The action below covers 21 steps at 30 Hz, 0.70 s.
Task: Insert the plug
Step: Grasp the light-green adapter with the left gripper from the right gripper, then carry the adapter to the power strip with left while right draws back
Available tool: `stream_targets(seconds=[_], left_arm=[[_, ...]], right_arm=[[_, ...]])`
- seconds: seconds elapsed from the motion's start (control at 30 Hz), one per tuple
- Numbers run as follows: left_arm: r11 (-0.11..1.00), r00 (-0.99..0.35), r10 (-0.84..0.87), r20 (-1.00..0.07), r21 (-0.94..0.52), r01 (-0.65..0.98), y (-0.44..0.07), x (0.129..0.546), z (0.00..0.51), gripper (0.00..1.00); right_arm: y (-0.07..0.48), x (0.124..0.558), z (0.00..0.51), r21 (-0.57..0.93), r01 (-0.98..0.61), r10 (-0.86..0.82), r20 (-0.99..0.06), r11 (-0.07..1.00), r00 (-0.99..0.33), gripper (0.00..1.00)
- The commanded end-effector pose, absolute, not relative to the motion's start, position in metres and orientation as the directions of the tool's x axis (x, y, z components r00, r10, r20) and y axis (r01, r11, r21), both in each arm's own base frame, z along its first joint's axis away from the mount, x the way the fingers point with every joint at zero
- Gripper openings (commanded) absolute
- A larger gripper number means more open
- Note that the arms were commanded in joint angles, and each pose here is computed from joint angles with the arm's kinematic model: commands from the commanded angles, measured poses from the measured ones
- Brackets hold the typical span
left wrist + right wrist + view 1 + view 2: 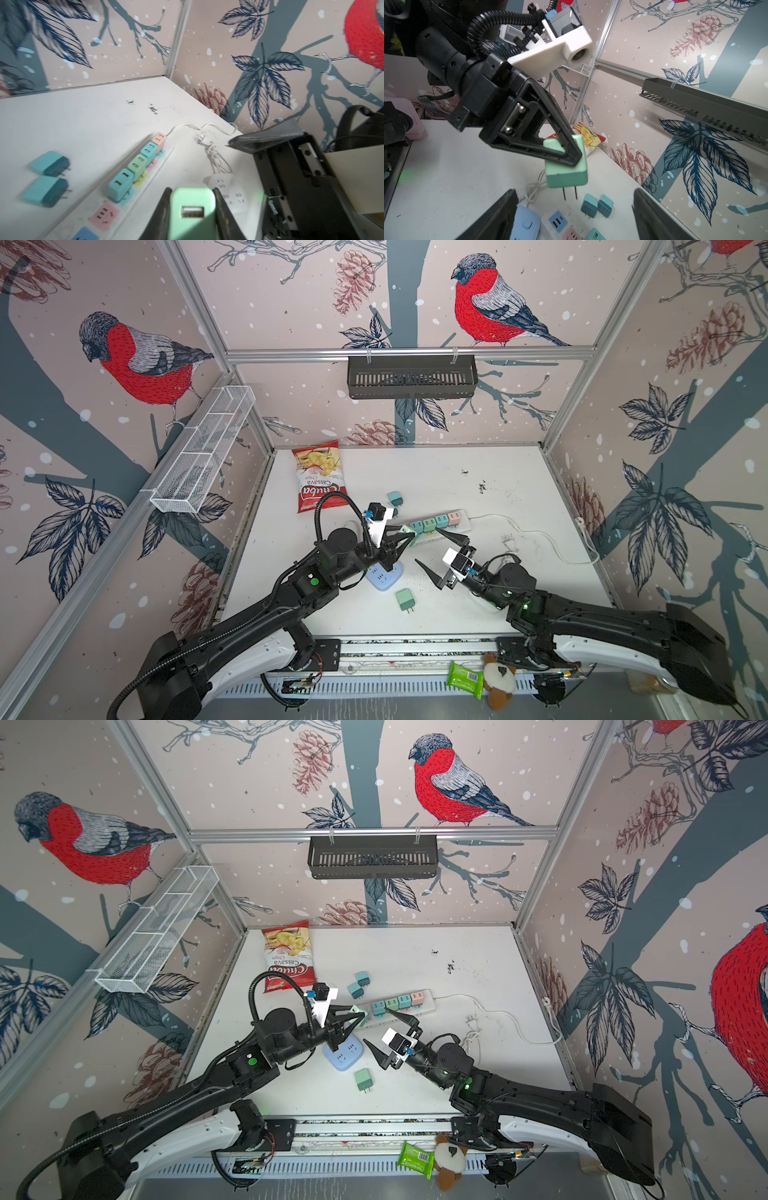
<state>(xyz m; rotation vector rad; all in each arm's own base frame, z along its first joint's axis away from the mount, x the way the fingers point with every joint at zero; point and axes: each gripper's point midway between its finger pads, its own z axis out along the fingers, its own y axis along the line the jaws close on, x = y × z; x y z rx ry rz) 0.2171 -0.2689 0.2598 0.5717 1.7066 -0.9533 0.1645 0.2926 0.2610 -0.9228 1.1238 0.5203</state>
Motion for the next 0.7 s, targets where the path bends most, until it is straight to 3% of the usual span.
stream_targets(seconds=[0.0, 0.23, 0.37, 0.53, 0.57, 0.67], left_arm=[[0.651, -0.264, -0.081, -0.961, -0.252, 0.716, -0.244, 0.235, 0.258, 0.0], [0.786, -0.202, -0.066, -0.977, -0.175, 0.593, -0.189, 0.274, 0.239, 0.0], [0.804, -0.203, -0.023, -0.979, -0.139, 0.578, -0.188, 0.291, 0.229, 0.0], [0.835, -0.215, 0.072, -0.974, -0.059, 0.547, -0.187, 0.309, 0.212, 0.0], [0.835, -0.221, 0.093, -0.971, -0.045, 0.548, -0.188, 0.311, 0.207, 0.0], [0.685, -0.128, 0.237, -0.963, 0.073, 0.725, -0.217, 0.293, 0.193, 0.0]], right_arm=[[0.284, 0.17, 0.275, -0.306, -0.747, -0.022, -0.931, 0.59, 0.364, 0.87], [0.244, 0.203, 0.276, -0.135, -0.684, 0.071, -0.962, 0.717, 0.264, 0.87], [0.202, 0.24, 0.256, 0.022, -0.554, 0.115, -0.984, 0.832, 0.134, 0.88], [0.152, 0.265, 0.235, 0.098, -0.387, 0.134, -0.989, 0.917, 0.066, 0.91], [0.14, 0.269, 0.23, 0.117, -0.351, 0.146, -0.988, 0.929, 0.056, 0.91], [0.111, 0.279, 0.215, 0.165, -0.284, 0.181, -0.983, 0.945, 0.03, 0.92]])
